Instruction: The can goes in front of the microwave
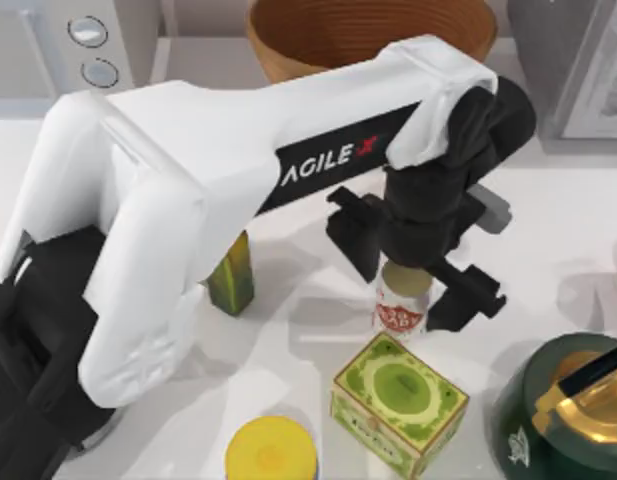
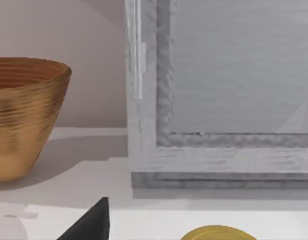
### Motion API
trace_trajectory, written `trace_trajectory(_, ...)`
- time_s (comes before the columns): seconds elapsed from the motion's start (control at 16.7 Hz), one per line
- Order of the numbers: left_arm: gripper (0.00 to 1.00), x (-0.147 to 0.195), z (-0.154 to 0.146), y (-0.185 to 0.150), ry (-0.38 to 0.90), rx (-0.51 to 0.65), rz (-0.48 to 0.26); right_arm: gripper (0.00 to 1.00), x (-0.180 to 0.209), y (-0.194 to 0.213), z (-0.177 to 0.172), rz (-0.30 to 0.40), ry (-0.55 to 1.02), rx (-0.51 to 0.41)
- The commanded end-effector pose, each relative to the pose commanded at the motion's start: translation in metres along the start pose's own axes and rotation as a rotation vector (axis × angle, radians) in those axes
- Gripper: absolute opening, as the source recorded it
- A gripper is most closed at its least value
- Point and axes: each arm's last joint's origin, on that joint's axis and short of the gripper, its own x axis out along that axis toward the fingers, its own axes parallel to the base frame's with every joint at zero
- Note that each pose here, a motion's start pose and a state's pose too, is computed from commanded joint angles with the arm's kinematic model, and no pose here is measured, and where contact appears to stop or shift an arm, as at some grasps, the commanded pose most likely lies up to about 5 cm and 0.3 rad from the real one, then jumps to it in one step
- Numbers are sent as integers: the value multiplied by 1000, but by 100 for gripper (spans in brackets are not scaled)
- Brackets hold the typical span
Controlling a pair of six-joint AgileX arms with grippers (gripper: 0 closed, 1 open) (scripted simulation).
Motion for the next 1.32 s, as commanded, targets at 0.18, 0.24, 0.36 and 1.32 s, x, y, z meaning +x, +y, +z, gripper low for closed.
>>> trace_trajectory(0.18, 40, 0, 0, 0, 0, 0, 0, 100, 0, 0, 0, 0, 0, 0)
trace_trajectory(0.24, 32, 0, 0, 0, 0, 0, 0, 100, 0, 0, 0, 0, 0, 0)
trace_trajectory(0.36, 17, 0, 0, 0, 0, 0, 0, 100, 0, 0, 0, 0, 0, 0)
trace_trajectory(1.32, 0, -18, 4, 4, -19, -4, 2, 100, 0, 0, 0, 0, 0, 0)
